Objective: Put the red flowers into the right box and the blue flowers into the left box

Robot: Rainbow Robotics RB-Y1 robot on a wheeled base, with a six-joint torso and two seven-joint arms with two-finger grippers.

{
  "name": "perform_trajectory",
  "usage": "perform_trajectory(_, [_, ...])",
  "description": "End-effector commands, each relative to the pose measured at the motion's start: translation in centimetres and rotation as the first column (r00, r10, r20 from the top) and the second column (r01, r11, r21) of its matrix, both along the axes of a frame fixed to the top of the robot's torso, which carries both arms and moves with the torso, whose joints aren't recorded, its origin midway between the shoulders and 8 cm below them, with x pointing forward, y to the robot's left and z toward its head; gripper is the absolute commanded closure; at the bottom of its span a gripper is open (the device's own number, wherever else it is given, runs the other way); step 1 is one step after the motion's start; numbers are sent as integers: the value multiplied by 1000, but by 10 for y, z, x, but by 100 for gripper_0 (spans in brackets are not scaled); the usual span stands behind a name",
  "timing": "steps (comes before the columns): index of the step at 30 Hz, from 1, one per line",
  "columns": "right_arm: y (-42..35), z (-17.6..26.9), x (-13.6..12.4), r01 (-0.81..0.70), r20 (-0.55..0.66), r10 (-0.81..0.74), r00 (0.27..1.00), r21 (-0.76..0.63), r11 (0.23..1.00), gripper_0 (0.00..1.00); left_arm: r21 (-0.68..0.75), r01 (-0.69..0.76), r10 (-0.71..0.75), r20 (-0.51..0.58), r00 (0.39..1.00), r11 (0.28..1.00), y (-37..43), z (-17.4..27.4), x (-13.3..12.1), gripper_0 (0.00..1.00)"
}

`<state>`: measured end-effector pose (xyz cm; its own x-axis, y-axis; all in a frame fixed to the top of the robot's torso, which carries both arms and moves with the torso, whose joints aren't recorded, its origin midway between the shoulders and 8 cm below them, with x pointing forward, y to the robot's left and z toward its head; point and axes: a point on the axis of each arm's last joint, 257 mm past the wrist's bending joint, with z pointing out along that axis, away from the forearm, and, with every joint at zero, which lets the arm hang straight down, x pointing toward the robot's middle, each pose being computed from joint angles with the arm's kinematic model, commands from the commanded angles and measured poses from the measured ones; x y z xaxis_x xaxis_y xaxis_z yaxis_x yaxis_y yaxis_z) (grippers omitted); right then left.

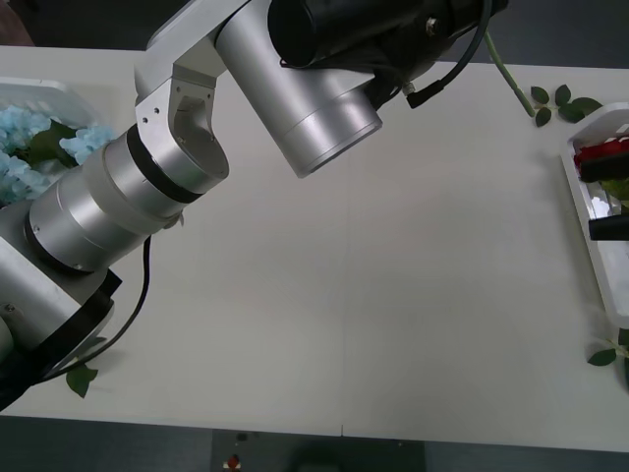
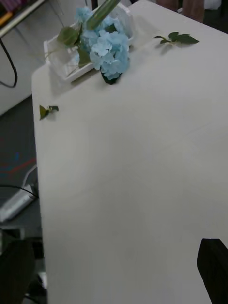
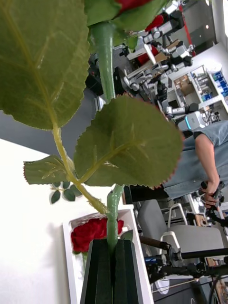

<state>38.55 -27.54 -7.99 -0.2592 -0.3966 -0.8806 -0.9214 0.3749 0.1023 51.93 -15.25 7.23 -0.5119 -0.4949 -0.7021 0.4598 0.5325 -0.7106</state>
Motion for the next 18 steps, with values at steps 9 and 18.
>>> perform_trajectory(9, [27, 51, -19, 107, -354, -25, 935, 215, 971, 0, 27, 33, -34, 35, 999, 999, -12, 7, -12, 100])
perform_trajectory(18, [42, 79, -15, 185, -515, -33, 856, 246, 951, 0, 29, 32, -33, 37, 999, 999, -10, 7, -11, 100])
